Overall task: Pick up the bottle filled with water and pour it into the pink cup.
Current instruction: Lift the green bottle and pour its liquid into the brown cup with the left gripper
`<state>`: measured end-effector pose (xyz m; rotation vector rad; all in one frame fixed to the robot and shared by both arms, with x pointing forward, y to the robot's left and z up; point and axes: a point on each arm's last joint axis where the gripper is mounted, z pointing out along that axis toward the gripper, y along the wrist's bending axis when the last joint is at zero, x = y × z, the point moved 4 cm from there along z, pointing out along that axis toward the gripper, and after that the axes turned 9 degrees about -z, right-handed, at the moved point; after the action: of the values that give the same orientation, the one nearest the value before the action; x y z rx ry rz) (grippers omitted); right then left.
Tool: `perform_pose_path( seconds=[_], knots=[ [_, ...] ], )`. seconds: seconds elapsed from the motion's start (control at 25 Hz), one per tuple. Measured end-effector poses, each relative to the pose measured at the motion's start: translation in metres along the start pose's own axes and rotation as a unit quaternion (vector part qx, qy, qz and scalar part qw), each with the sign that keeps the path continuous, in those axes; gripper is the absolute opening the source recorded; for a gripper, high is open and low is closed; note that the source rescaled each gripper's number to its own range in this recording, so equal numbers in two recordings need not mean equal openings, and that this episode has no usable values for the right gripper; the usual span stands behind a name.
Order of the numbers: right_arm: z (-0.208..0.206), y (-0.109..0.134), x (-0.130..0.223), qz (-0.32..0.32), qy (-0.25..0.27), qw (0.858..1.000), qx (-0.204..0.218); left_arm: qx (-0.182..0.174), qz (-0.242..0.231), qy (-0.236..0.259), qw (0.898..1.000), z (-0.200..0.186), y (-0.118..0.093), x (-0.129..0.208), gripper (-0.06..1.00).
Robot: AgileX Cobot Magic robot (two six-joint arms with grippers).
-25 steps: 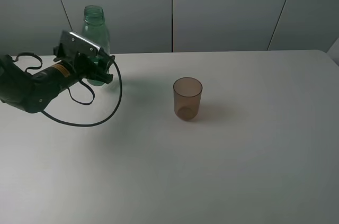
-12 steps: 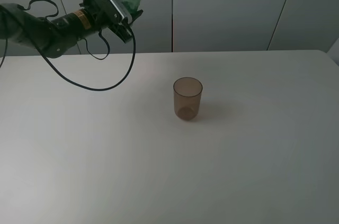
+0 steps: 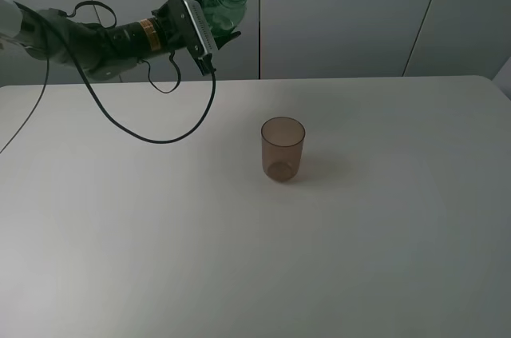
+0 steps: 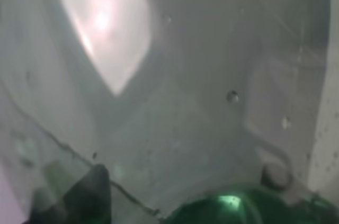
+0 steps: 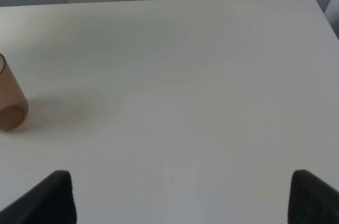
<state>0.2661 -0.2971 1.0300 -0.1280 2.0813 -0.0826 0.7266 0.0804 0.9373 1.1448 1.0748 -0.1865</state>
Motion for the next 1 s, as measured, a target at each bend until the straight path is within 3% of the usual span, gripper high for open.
perform_pose_path(
  seconds=[0.28, 0.52, 1.0],
  knots=[
    [0.0, 0.0, 0.0, 0.0, 0.0, 1.0, 0.0, 0.043, 0.061, 0.001, 0.997, 0.006, -0.017, -0.004, 0.0],
    [0.0, 0.0, 0.0, 0.0, 0.0, 1.0, 0.0, 0.075, 0.128, 0.002, 0.989, 0.016, -0.038, -0.013, 0.0],
    [0.0, 0.0, 0.0, 0.0, 0.0, 1.0, 0.0, 0.108, 0.183, 0.016, 0.977, 0.03, -0.063, 0.004, 0.0]
  ],
)
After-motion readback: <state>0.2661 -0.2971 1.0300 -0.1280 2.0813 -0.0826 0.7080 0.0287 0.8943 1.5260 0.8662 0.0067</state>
